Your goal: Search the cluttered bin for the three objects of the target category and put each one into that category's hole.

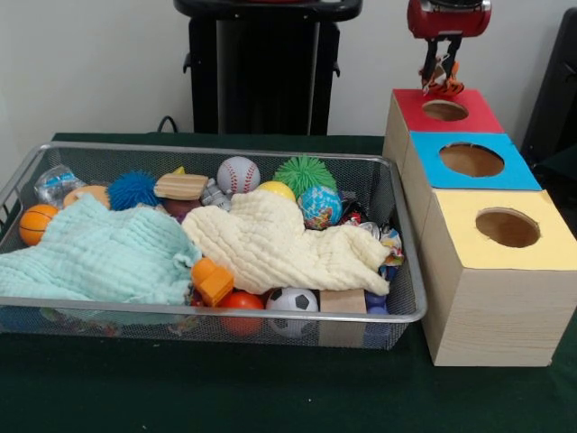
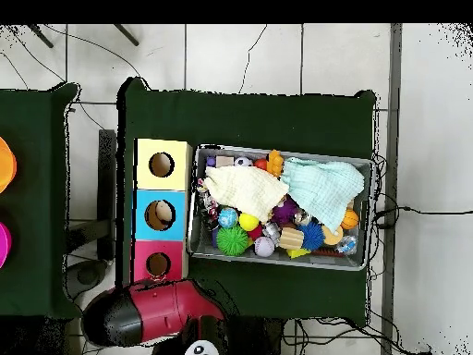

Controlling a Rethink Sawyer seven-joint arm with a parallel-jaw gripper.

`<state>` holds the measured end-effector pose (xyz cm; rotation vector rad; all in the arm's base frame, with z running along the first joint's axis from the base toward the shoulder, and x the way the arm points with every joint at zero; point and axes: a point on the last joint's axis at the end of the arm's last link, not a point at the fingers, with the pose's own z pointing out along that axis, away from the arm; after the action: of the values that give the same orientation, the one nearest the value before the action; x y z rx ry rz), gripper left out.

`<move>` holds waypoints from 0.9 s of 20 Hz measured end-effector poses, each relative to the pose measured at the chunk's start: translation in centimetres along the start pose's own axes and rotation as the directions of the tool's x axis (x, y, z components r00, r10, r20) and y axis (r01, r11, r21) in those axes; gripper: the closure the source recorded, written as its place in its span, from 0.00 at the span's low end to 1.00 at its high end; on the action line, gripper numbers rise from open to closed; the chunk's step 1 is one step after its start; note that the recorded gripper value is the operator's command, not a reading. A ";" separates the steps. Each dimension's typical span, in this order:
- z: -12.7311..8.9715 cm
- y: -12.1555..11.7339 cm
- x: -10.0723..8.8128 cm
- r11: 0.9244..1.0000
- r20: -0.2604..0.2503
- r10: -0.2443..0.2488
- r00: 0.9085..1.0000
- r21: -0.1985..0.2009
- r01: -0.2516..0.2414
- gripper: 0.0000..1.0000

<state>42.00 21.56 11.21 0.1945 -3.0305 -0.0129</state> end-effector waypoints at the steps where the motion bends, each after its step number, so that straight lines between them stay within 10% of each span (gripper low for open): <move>1: 0.3 -0.1 0.0 1.000 0.003 0.004 1.000 0.001 -0.004 1.00; 18: 0.8 0.2 0.0 0.996 0.019 0.085 0.996 0.023 -0.086 1.00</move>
<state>41.87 21.72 10.46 0.0671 -3.0555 0.0285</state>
